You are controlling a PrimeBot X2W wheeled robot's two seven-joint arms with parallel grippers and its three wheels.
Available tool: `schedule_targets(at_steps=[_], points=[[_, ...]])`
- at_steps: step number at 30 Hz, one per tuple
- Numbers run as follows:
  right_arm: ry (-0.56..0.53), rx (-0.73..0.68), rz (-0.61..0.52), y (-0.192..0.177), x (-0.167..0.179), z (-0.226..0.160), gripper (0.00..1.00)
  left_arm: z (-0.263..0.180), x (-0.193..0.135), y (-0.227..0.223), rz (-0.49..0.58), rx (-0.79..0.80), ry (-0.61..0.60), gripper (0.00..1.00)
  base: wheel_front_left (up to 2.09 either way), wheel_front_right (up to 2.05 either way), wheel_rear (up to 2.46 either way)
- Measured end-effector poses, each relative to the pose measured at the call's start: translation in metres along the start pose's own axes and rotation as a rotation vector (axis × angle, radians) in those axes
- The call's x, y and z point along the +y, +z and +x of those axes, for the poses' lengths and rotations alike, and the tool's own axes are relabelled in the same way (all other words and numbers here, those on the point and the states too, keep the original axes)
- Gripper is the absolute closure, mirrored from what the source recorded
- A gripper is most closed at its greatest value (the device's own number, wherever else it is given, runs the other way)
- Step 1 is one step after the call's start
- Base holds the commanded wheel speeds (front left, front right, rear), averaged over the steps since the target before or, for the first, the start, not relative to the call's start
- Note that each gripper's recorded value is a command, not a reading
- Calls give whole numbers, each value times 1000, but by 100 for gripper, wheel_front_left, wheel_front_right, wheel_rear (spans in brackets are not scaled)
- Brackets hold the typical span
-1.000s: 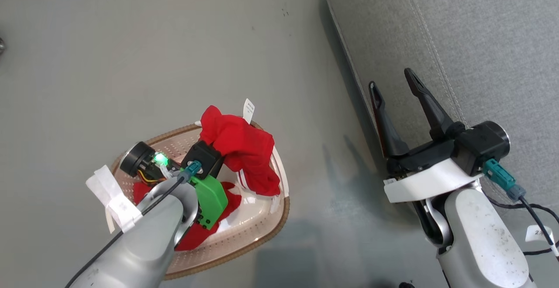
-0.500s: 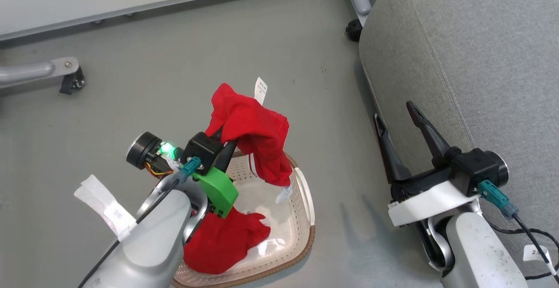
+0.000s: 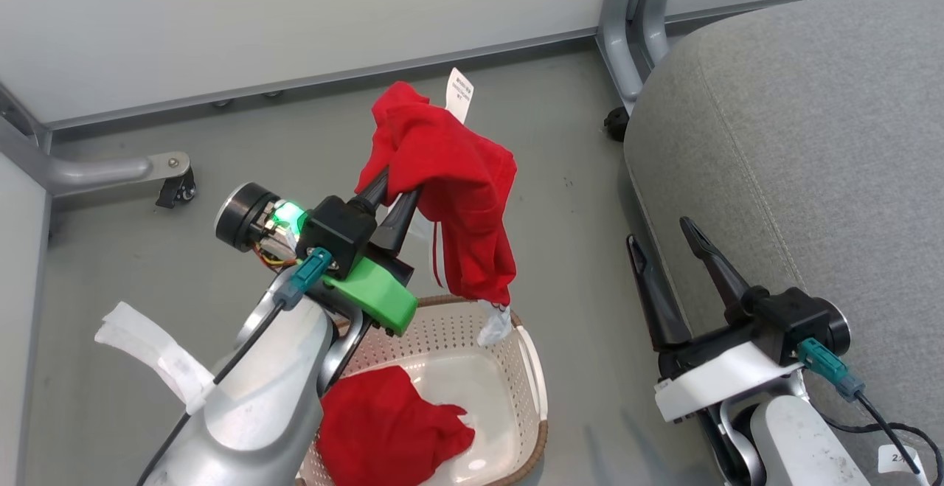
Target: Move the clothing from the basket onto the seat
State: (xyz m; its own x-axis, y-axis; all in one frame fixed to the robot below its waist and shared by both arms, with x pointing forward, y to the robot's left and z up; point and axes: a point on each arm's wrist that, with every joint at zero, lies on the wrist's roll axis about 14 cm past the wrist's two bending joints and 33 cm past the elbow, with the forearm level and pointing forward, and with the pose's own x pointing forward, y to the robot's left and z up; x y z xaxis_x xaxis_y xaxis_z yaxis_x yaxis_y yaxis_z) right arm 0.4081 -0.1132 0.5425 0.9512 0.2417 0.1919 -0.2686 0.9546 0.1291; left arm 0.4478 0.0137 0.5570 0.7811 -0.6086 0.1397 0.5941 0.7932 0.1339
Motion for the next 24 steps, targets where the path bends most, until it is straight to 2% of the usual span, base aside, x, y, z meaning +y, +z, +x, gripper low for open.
schedule_targets(at_steps=[10, 19, 24], points=[[3, -19, 4, 9, 5, -11, 0, 4, -21, 49, 38, -129, -56, 100, 0, 0, 0], [1, -16, 12, 8, 5, -13, 0, 6, -30, 55, 39, -150, -83, 100, 0, 0, 0], [44, -26, 30, 10, 20, -9, 0, 6, -31, 52, 36, -148, -89, 100, 0, 0, 0]])
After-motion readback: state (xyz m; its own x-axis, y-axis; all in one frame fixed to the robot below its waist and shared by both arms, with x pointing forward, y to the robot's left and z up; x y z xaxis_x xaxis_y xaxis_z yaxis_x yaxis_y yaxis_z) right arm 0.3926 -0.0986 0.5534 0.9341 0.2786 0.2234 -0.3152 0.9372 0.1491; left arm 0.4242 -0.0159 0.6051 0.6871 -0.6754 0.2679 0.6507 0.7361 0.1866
